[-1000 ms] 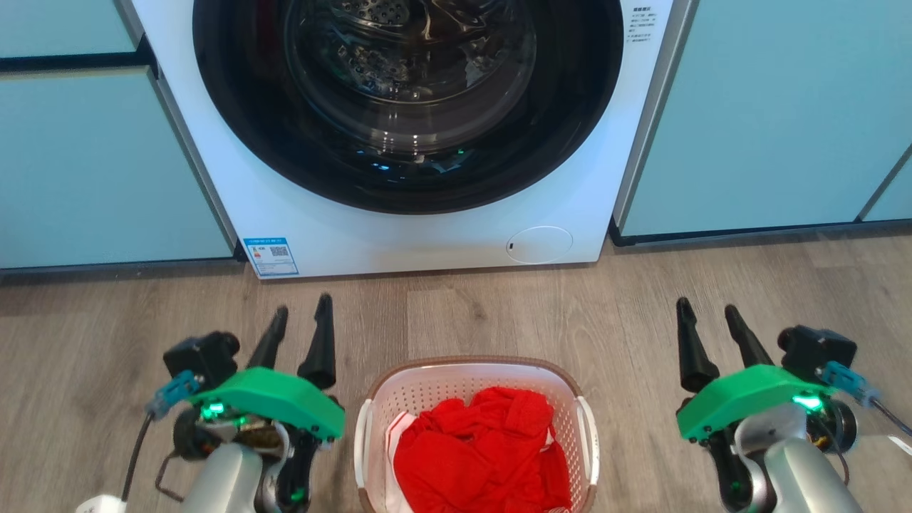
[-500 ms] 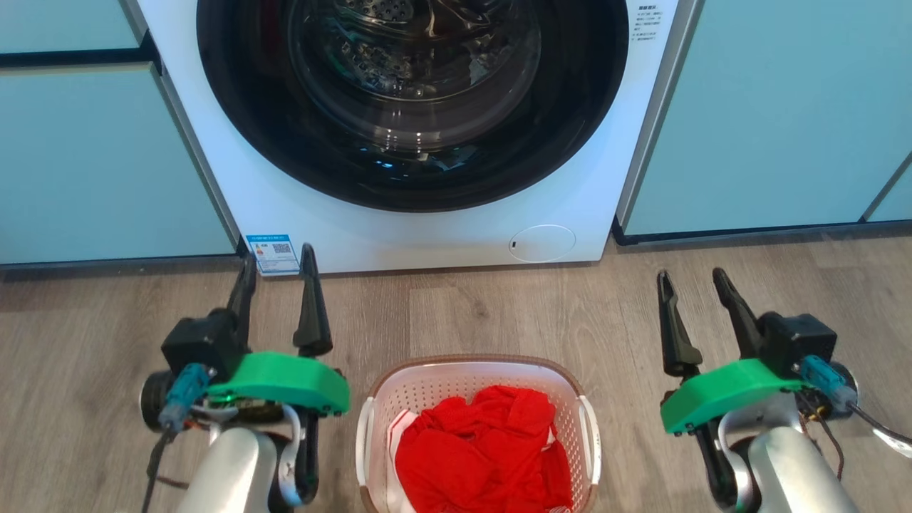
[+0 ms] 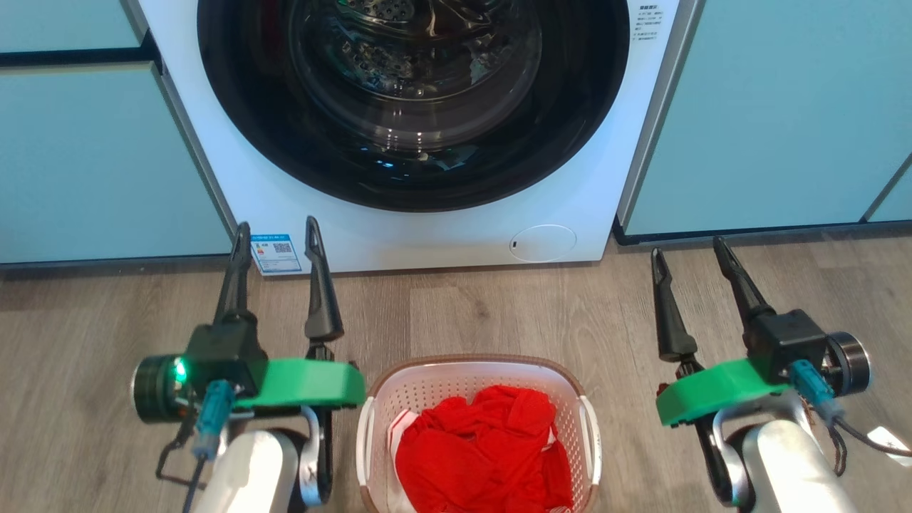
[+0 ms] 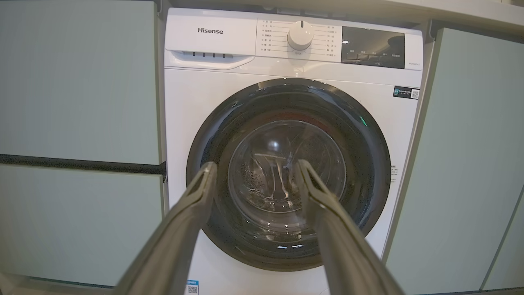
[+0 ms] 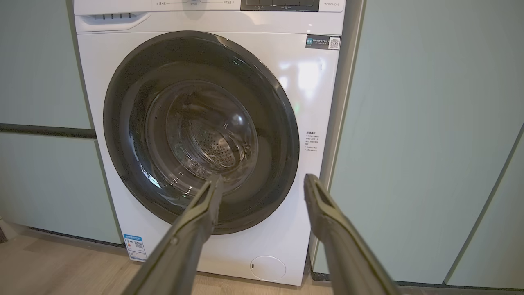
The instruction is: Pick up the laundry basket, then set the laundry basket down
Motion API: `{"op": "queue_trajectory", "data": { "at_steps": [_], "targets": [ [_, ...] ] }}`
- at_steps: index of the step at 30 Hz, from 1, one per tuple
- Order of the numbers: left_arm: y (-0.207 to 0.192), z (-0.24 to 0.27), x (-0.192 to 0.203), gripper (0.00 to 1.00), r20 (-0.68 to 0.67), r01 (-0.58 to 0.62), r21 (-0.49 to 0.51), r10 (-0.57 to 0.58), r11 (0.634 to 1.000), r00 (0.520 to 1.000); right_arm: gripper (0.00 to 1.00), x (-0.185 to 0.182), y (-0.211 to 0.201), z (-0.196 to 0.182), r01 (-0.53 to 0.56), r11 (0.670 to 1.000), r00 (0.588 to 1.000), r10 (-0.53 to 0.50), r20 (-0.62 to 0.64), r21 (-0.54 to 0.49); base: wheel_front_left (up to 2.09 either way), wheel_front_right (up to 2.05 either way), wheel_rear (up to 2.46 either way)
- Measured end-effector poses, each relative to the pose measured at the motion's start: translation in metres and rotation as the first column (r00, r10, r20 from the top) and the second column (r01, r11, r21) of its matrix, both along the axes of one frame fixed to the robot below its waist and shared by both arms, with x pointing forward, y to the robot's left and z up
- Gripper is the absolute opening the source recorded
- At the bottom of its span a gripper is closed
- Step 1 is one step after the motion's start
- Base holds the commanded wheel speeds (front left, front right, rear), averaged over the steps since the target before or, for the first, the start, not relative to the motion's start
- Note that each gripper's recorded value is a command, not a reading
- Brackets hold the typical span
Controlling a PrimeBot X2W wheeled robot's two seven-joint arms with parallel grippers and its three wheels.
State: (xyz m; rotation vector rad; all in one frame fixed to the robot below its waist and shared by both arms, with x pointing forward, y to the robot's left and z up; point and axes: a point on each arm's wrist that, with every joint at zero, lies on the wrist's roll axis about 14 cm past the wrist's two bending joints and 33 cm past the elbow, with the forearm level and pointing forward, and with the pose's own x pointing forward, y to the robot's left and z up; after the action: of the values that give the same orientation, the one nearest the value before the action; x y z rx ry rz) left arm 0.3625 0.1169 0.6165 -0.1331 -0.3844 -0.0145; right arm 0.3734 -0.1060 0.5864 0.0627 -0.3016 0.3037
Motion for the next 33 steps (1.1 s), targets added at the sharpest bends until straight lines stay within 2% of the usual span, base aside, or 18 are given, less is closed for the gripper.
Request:
{"op": "queue_trajectory", "data": {
  "at_steps": [5,13,23,33],
  "targets": [
    [-0.006,-0.017,-0.001,1.0,-0.04,0.032,0.02,-0.031,0.999,0.999,1.0,0.0,0.001,-0.005,0.002,1.0,1.0,-0.002,-0.004,-0.028,0.0,0.0,0.0],
    [-0.01,-0.067,0.003,1.0,-0.2,0.092,-0.043,-0.099,0.995,0.975,1.0,-0.003,-0.015,-0.046,0.047,0.999,0.989,-0.044,-0.141,0.018,0.0,0.0,0.0],
    [-0.008,-0.129,0.0,1.0,-0.389,0.094,-0.085,-0.12,0.992,0.913,1.0,-0.008,-0.022,-0.082,0.077,0.997,0.964,-0.069,-0.255,0.023,0.0,0.0,0.0],
    [-0.004,-0.141,-0.003,1.0,-0.423,0.076,-0.1,-0.112,0.992,0.899,1.0,-0.008,-0.018,-0.085,0.066,0.998,0.962,-0.058,-0.266,0.022,0.0,0.0,0.0]
  ]
}}
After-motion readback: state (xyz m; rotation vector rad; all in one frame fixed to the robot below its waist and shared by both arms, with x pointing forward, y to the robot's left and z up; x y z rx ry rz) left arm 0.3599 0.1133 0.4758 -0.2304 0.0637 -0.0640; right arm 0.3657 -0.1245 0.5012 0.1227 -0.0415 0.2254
